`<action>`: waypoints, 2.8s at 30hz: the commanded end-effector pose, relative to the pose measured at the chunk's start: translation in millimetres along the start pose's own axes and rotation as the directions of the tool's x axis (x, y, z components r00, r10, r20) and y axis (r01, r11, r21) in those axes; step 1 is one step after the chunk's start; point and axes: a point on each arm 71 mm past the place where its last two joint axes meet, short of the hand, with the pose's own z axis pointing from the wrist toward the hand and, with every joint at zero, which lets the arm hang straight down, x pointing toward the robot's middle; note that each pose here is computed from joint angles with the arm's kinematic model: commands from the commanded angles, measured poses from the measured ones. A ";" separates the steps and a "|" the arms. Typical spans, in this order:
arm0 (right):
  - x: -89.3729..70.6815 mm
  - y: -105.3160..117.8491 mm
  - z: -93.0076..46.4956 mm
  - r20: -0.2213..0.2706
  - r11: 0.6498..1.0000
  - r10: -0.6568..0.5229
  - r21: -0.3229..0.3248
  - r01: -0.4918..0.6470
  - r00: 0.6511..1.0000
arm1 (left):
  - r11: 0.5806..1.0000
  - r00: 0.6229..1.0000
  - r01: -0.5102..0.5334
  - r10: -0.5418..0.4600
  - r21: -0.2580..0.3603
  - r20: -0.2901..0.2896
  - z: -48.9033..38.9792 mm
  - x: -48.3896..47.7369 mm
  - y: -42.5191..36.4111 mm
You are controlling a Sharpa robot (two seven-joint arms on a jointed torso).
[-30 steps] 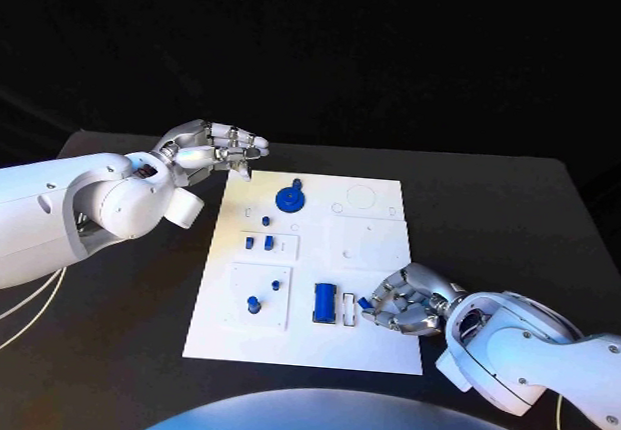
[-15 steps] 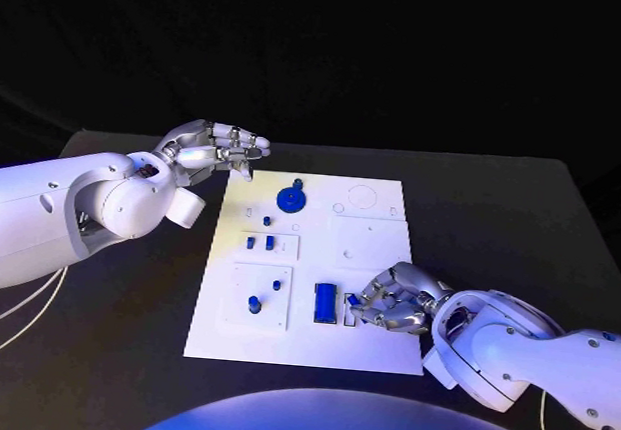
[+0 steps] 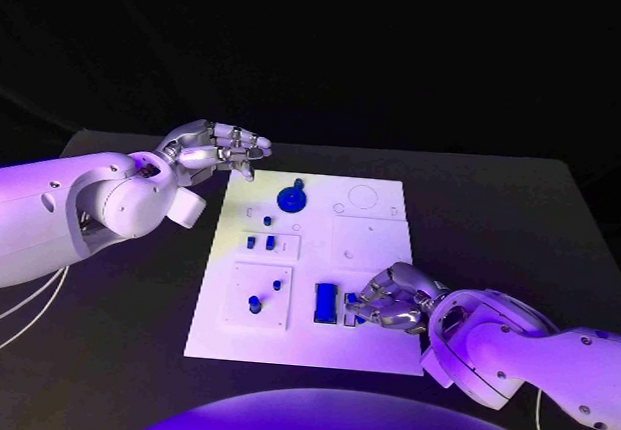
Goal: Assemble the parts on the task board
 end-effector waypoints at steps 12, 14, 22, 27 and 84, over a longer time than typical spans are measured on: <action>4.7 3.2 0.6 -0.030 1.000 -0.025 -0.010 0.025 0.999 | 1.000 1.000 0.004 -0.004 0.005 -0.018 0.5 2.6 -0.9; 4.9 3.6 0.6 -0.030 1.000 -0.025 -0.013 0.025 0.999 | 1.000 1.000 0.004 -0.004 0.005 -0.018 0.5 2.5 -0.9; 5.4 4.8 0.4 -0.031 0.999 -0.023 -0.024 0.022 0.999 | 1.000 1.000 0.004 -0.004 0.005 -0.018 0.7 2.4 -0.8; 5.3 4.3 0.2 -0.036 0.999 -0.025 -0.026 0.024 0.999 | 1.000 1.000 0.004 -0.004 0.005 -0.018 0.8 2.4 -0.8; -1.3 3.1 4.4 0.131 0.944 -0.098 -0.303 0.134 0.987 | 1.000 1.000 0.004 -0.004 0.002 -0.016 -0.6 0.8 -0.6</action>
